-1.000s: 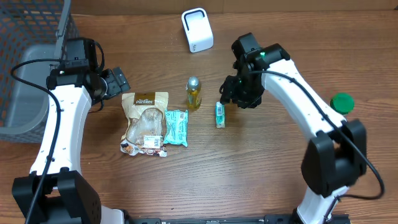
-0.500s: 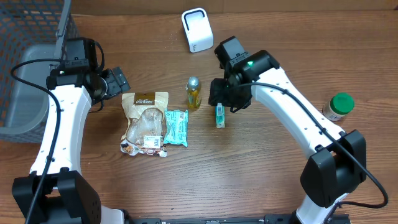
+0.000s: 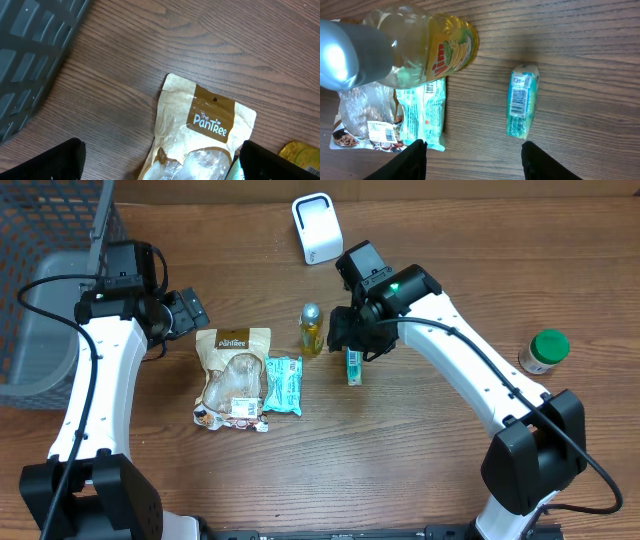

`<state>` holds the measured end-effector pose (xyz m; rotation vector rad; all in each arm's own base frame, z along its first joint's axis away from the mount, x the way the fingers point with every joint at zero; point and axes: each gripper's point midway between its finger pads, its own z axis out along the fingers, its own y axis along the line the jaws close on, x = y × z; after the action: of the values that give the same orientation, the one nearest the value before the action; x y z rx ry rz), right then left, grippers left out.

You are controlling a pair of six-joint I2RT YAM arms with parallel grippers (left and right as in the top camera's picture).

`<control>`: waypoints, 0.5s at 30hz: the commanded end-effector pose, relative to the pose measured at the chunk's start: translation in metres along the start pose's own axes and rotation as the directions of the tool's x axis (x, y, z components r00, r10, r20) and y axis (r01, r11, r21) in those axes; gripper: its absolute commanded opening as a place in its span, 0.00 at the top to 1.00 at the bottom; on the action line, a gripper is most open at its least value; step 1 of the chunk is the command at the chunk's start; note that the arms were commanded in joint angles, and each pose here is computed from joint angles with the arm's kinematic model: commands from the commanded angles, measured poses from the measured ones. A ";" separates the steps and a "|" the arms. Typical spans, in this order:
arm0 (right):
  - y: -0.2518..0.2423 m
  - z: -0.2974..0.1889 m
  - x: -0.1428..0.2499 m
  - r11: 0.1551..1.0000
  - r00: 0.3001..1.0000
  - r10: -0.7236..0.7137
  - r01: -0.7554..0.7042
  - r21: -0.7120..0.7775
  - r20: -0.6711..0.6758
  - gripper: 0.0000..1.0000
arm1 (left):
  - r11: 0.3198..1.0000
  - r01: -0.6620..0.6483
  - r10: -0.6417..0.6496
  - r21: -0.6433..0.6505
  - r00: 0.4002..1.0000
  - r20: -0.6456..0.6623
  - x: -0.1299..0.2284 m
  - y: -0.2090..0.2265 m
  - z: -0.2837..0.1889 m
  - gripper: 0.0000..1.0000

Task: Scan the item barcode
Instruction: 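Lower the right gripper onto the Kleenex pack beside the yellow bottle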

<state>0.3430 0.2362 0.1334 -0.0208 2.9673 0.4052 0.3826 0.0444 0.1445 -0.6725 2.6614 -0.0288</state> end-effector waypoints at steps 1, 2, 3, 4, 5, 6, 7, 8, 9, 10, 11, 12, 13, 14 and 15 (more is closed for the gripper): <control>0.001 -0.005 -0.001 1.000 1.000 -0.001 0.001 0.001 0.022 0.42 | 1.000 -0.009 0.008 0.014 1.000 0.021 -0.005 -0.003 -0.007 0.00; 0.001 -0.005 -0.001 1.000 1.000 -0.001 0.001 0.001 0.023 0.42 | 1.000 -0.009 0.008 0.014 1.000 0.021 -0.005 -0.003 -0.007 0.01; 0.002 -0.005 -0.001 1.000 1.000 -0.001 0.001 0.000 0.024 0.42 | 1.000 -0.009 0.008 0.014 1.000 0.021 -0.005 -0.003 -0.007 0.01; 0.002 -0.005 -0.001 1.000 1.000 -0.001 0.001 0.000 0.024 0.43 | 1.000 -0.009 0.008 0.014 1.000 0.021 -0.005 -0.003 -0.007 0.01; 0.002 -0.005 -0.002 1.000 1.000 -0.001 0.001 -0.001 0.025 0.42 | 1.000 -0.009 0.008 0.014 1.000 0.021 -0.005 -0.003 -0.007 0.00; 0.002 -0.005 -0.002 1.000 1.000 -0.001 0.001 -0.001 0.026 0.43 | 1.000 -0.009 0.008 0.014 1.000 0.021 -0.005 -0.003 -0.007 0.01; 0.002 -0.005 -0.002 1.000 1.000 -0.001 0.001 -0.001 0.026 0.42 | 1.000 -0.009 0.008 0.014 1.000 0.021 -0.005 -0.003 -0.007 0.01; 0.002 -0.005 -0.002 1.000 1.000 -0.002 0.002 -0.003 0.028 0.42 | 1.000 -0.009 0.008 0.014 1.000 0.021 -0.005 -0.003 -0.007 0.01; 0.003 -0.005 -0.003 1.000 1.000 -0.002 0.002 -0.004 0.029 0.42 | 1.000 -0.009 0.008 0.014 1.000 0.021 -0.005 -0.003 -0.007 0.00; 0.003 -0.004 -0.003 1.000 1.000 -0.003 0.003 -0.005 0.031 0.42 | 1.000 -0.009 0.008 0.014 1.000 0.021 -0.005 -0.003 -0.007 0.00; 0.004 -0.004 -0.003 1.000 1.000 -0.005 0.005 -0.005 0.031 0.43 | 1.000 -0.009 0.008 0.014 1.000 0.021 -0.005 -0.003 -0.007 0.01; 0.004 -0.004 -0.002 1.000 0.999 -0.008 0.008 -0.004 0.032 0.43 | 1.000 -0.009 0.008 0.014 1.000 0.021 -0.005 -0.003 -0.007 0.01; 0.005 -0.003 -0.002 1.000 0.999 -0.011 0.011 -0.003 0.034 0.43 | 1.000 -0.009 0.008 0.014 1.000 0.021 -0.005 -0.003 -0.007 0.00; 0.005 -0.002 -0.002 1.000 0.999 -0.013 0.013 0.001 0.036 0.42 | 1.000 -0.009 0.008 0.014 1.000 0.021 -0.005 -0.003 -0.007 0.00; 0.005 -0.002 -0.002 1.000 0.999 -0.017 0.016 0.008 0.039 0.43 | 1.000 -0.009 0.008 0.014 1.000 0.021 -0.005 -0.003 -0.007 0.00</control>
<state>0.3474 0.2381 0.1342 -0.0246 2.9446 0.4042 0.3827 0.0443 0.1446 -0.6719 2.6612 -0.0290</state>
